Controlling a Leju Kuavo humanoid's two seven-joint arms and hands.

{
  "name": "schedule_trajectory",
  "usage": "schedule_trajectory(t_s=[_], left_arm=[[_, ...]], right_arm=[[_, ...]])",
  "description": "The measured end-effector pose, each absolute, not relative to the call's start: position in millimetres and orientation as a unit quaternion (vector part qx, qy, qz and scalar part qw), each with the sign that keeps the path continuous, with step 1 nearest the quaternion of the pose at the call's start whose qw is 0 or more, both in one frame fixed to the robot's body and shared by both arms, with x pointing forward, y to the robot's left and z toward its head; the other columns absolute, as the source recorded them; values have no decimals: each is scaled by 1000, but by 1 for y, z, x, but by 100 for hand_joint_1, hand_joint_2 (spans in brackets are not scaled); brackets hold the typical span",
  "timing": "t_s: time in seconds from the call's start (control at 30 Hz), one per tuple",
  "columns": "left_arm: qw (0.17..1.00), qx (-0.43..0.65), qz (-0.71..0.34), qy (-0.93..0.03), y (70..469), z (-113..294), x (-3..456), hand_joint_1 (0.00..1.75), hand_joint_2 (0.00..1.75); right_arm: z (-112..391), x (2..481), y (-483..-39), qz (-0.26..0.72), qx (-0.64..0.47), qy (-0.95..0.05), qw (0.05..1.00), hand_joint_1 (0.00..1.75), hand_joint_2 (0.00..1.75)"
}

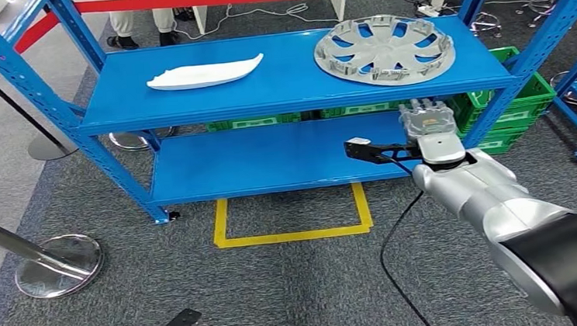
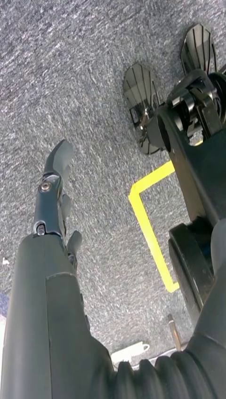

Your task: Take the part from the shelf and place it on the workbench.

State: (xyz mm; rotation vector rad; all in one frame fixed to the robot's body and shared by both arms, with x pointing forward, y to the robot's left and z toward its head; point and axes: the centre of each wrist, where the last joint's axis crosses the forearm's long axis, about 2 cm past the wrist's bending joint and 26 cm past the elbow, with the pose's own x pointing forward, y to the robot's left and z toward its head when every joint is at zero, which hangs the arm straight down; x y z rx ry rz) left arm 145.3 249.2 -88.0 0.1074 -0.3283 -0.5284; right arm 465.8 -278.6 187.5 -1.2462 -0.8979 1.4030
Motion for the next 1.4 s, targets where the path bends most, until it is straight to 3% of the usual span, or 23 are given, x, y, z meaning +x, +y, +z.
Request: schedule_trajectory(t_s=[0.77,0.9,1.4], left_arm=[[950,61,-261,-160,255,-89,145,0,175],[950,61,-261,-160,255,-89,145,0,0],[952,52,-257,-159,254,-89,144,0,0]], right_arm=[[220,477,-249,539,-513,-511,430,0,175],[220,477,-246,543,-512,-510,429,0,175],[213,474,-245,560,-502,-484,448,0,175]])
